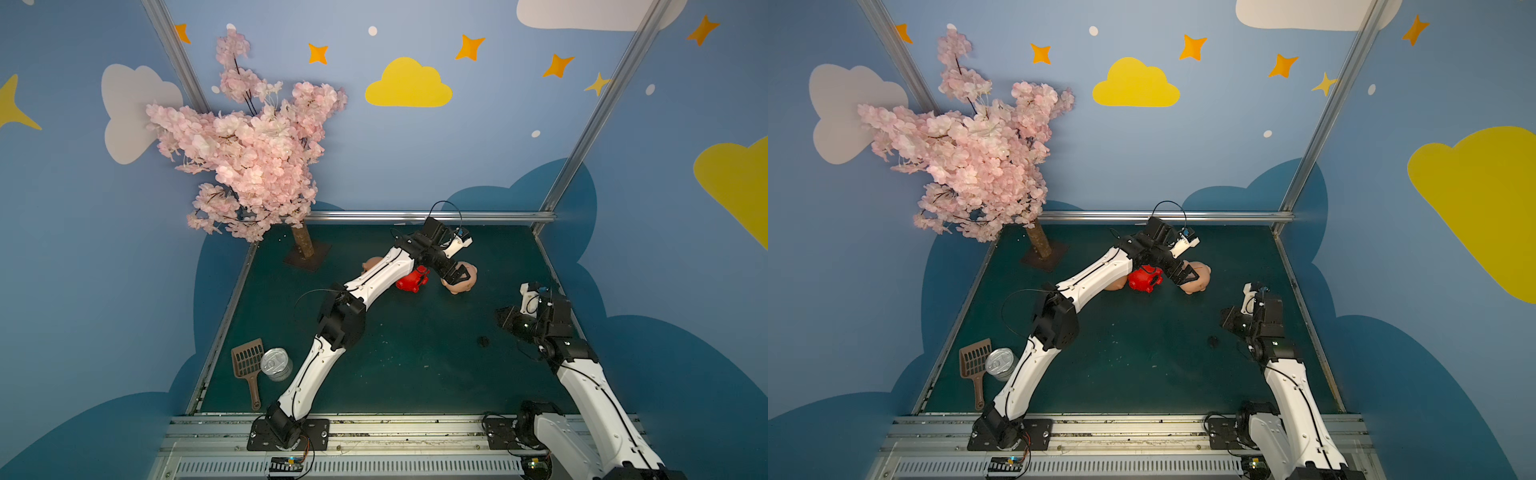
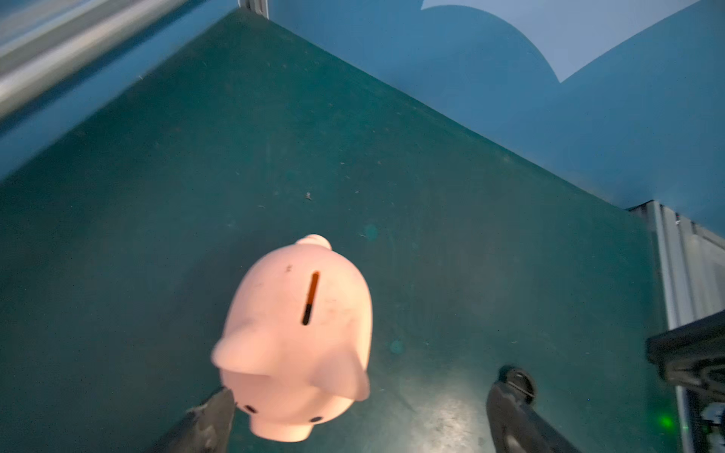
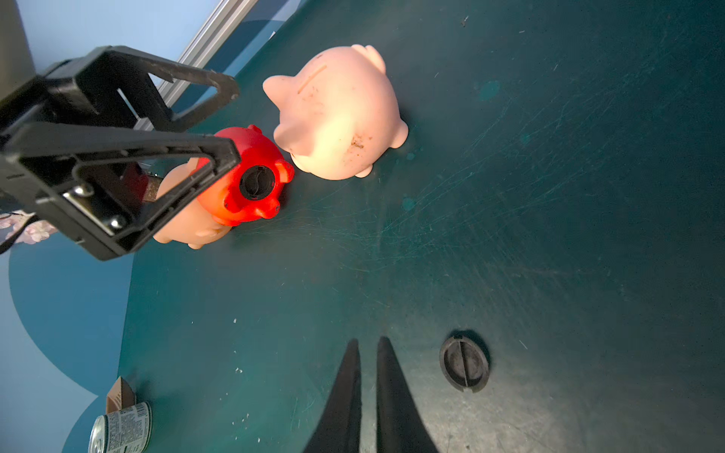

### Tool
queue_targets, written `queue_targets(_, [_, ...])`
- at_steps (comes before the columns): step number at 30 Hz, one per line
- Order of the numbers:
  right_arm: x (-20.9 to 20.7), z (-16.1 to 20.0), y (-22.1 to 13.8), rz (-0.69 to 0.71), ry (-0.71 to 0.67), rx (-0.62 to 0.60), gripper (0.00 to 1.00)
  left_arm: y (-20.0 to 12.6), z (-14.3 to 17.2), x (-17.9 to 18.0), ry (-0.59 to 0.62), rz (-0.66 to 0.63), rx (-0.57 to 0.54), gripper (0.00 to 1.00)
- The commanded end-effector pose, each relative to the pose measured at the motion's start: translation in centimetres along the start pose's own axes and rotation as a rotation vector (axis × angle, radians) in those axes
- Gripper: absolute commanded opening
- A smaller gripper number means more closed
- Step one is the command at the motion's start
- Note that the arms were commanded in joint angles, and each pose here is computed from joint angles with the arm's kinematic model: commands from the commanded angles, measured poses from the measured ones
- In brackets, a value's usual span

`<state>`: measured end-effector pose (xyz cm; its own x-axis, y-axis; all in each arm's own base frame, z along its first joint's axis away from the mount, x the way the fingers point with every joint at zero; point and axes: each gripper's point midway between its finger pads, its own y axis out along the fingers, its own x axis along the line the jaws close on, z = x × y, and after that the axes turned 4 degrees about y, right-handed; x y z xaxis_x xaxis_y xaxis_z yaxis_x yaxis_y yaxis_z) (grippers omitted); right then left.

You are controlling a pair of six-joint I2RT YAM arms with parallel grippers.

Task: Close piggy banks
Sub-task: Adjust the piggy bank at the center of the board, then turn over the piggy bank at the center of the board.

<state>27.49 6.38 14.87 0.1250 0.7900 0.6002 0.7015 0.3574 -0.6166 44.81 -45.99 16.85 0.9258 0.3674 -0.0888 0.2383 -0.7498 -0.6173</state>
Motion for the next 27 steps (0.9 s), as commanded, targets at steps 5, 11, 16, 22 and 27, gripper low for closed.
queue_targets(5, [-0.3, 0.4, 0.5, 0.004, -0.012, 0.021, 0.12, -0.5, -0.4, 0.5, 0.319, 0.077, -0.054, 0.99])
queue_targets(11, [-0.4, 0.5, 0.7, 0.006, -0.006, 0.036, 0.14, 1.5, 0.3, 0.0, 0.38, 0.112, -0.063, 0.99])
queue_targets(16, [-0.3, 0.6, 0.8, 0.001, -0.004, 0.042, 0.16, 3.4, 0.6, 0.8, 0.358, 0.066, -0.06, 0.99])
queue_targets(22, [-0.3, 0.7, 0.9, -0.003, -0.003, 0.046, 0.16, 4.7, 1.1, 2.0, 0.318, 0.021, -0.046, 0.99])
queue_targets(27, [-0.4, 0.9, 0.9, -0.005, -0.001, 0.052, 0.16, 5.0, 1.5, 2.3, 0.297, 0.009, -0.034, 0.99])
